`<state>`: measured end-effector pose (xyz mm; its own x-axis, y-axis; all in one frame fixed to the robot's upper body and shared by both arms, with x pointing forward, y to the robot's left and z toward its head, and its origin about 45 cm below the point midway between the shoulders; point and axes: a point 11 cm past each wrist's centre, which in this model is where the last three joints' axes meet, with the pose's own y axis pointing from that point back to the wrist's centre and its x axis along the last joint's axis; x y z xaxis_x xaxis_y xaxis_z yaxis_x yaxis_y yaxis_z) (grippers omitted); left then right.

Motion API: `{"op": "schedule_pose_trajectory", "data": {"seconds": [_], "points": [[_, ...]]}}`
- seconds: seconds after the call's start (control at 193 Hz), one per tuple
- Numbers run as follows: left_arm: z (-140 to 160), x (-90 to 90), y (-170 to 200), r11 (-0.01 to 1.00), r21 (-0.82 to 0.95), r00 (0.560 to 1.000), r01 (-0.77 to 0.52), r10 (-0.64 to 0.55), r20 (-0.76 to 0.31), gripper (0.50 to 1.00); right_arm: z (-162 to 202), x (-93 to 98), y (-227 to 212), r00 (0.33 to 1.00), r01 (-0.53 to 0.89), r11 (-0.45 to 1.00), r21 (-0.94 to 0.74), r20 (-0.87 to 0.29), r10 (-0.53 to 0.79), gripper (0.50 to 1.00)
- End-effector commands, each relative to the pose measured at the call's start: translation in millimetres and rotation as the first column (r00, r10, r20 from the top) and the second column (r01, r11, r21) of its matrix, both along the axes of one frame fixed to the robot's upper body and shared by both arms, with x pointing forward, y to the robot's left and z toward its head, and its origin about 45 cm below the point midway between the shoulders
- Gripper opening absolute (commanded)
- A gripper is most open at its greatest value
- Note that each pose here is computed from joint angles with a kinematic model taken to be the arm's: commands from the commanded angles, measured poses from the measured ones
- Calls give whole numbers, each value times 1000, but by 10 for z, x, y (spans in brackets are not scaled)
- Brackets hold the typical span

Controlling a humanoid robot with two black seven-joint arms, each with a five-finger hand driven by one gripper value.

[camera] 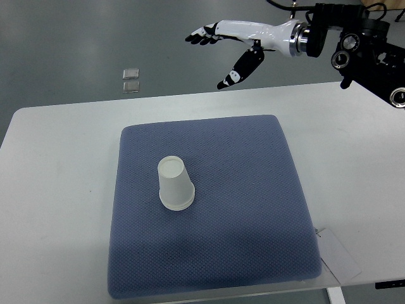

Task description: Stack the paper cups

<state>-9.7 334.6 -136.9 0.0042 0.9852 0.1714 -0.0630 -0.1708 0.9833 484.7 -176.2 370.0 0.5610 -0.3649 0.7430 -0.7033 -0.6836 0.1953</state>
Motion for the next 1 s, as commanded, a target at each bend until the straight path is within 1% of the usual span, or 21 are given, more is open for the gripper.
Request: {"op": "schedule_pose_trajectory", "data": {"seconds": [0.0, 0.073, 0.14, 0.275, 0.431, 0.535, 0.612, 0.701, 0.841, 0.996], "points": [[0, 0, 0, 1000, 0, 1000, 1, -1, 0, 1000, -93, 158, -368, 981, 194, 974, 117, -53, -189, 911], [0, 0, 0, 1000, 0, 1000, 0, 0, 0, 1000, -170, 206, -554, 955, 297, 937, 183, -83, -286, 911], [0, 0, 0, 1000, 0, 1000, 0, 0, 0, 1000, -285, 225, -707, 921, 388, 887, 251, -138, -364, 913], [0, 0, 0, 1000, 0, 1000, 0, 0, 0, 1000, -552, 226, -810, 862, 503, 791, 348, -268, -430, 913], [0, 0, 0, 1000, 0, 1000, 0, 0, 0, 1000, -894, 215, -1017, 762, 647, 633, 424, -379, -524, 913], [0, 0, 0, 1000, 0, 1000, 1, -1, 0, 1000, -1111, 163, -1088, 717, 696, 569, 438, -448, -533, 913], [0, 0, 0, 1000, 0, 1000, 0, 0, 0, 1000, -1280, 89, -1159, 684, 729, 510, 457, -522, -510, 913], [0, 0, 0, 1000, 0, 1000, 1, -1, 0, 1000, -1382, 43, -1189, 659, 752, 458, 475, -576, -484, 913], [0, 0, 0, 1000, 0, 1000, 0, 0, 0, 1000, -1588, -66, -1219, 626, 779, 410, 475, -625, -467, 913], [0, 0, 0, 1000, 0, 1000, 0, 0, 0, 1000, -1712, -120, -1148, 607, 794, 357, 491, -664, -437, 915]]}}
